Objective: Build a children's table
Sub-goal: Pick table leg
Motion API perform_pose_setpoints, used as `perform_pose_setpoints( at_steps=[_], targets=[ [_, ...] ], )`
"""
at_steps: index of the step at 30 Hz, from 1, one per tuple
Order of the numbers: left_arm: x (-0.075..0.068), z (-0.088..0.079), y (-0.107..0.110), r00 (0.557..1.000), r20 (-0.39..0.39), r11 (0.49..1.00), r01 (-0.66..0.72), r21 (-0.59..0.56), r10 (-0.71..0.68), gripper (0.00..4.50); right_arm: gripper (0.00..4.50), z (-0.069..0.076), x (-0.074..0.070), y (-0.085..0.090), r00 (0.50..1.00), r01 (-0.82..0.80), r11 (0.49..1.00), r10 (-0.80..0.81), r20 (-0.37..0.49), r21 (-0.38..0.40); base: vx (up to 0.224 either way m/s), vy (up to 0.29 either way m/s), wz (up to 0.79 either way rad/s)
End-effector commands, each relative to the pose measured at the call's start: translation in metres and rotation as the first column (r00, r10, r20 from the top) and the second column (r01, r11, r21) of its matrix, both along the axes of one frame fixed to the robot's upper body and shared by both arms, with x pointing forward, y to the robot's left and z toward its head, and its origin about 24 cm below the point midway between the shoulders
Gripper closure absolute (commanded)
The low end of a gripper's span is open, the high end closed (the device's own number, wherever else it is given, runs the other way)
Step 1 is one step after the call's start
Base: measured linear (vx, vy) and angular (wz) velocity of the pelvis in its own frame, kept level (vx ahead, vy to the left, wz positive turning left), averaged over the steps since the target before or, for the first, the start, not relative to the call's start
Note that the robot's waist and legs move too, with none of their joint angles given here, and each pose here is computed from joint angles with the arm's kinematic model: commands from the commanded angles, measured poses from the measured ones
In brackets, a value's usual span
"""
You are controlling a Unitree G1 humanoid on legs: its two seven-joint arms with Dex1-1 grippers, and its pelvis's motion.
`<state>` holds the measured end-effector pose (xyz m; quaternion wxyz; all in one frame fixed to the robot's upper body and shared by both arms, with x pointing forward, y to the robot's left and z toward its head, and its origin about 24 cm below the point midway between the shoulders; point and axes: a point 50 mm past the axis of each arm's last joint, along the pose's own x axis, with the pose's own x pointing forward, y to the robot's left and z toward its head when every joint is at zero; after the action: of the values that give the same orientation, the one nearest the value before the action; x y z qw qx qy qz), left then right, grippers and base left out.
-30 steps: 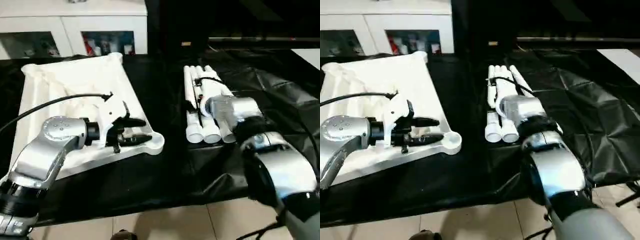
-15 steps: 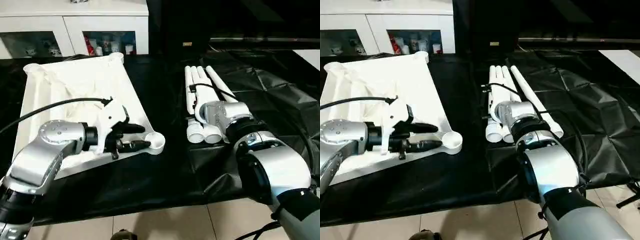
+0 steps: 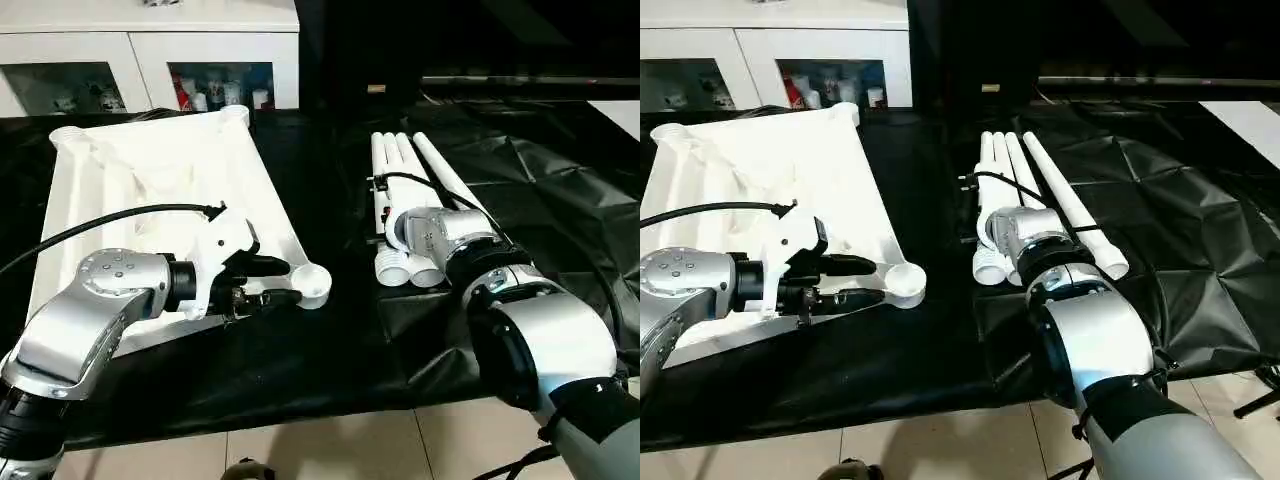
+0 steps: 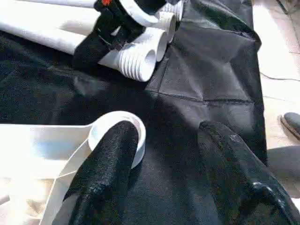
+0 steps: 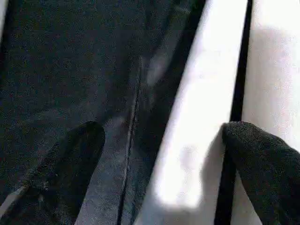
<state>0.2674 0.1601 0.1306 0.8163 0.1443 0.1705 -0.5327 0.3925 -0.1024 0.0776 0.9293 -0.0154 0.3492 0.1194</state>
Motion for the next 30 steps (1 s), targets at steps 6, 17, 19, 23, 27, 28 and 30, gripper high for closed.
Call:
perform_pose_setpoints(
  at_steps=[6,17,19,23,27,28,30],
  targets=[
    [-0.002,0.001,-0.005,1.000,0.001,1.000,0.016,0.010,-0.016,2.01,0.00,-0.008,-0.005,-0.003,0.998,0.031,0.999,-0.029,-0.063,0.023,0.000,0.000,0.00],
    [-0.002,0.001,-0.006,1.000,-0.008,0.999,0.029,0.018,-0.029,1.96,0.90,-0.015,-0.009,-0.003,0.992,0.057,0.995,-0.047,-0.121,0.083,0.000,0.000,0.00],
    [-0.002,0.001,-0.007,0.999,-0.009,0.999,0.031,0.018,-0.031,1.96,1.04,-0.016,-0.010,-0.004,0.990,0.066,0.993,-0.053,-0.134,0.093,0.000,0.000,0.00],
    [-0.002,0.002,-0.007,0.999,-0.013,0.999,0.040,0.018,-0.040,1.96,1.44,-0.020,-0.012,-0.007,0.987,0.076,0.993,-0.061,-0.151,0.093,0.000,0.000,0.00],
    [-0.003,0.002,-0.008,0.999,-0.014,0.999,0.047,0.022,-0.047,1.96,1.76,-0.021,-0.013,-0.008,0.985,0.085,0.992,-0.069,-0.158,0.098,0.000,0.000,0.00],
    [-0.003,0.002,-0.008,0.999,-0.013,0.999,0.047,0.023,-0.047,1.96,1.82,-0.021,-0.013,-0.008,0.985,0.087,0.991,-0.070,-0.159,0.099,0.000,0.000,0.00],
    [-0.002,0.002,-0.008,0.999,0.000,0.999,0.044,0.030,-0.045,1.96,2.00,-0.021,-0.013,-0.009,0.984,0.094,0.990,-0.076,-0.161,0.105,0.000,0.000,0.00]
  ],
)
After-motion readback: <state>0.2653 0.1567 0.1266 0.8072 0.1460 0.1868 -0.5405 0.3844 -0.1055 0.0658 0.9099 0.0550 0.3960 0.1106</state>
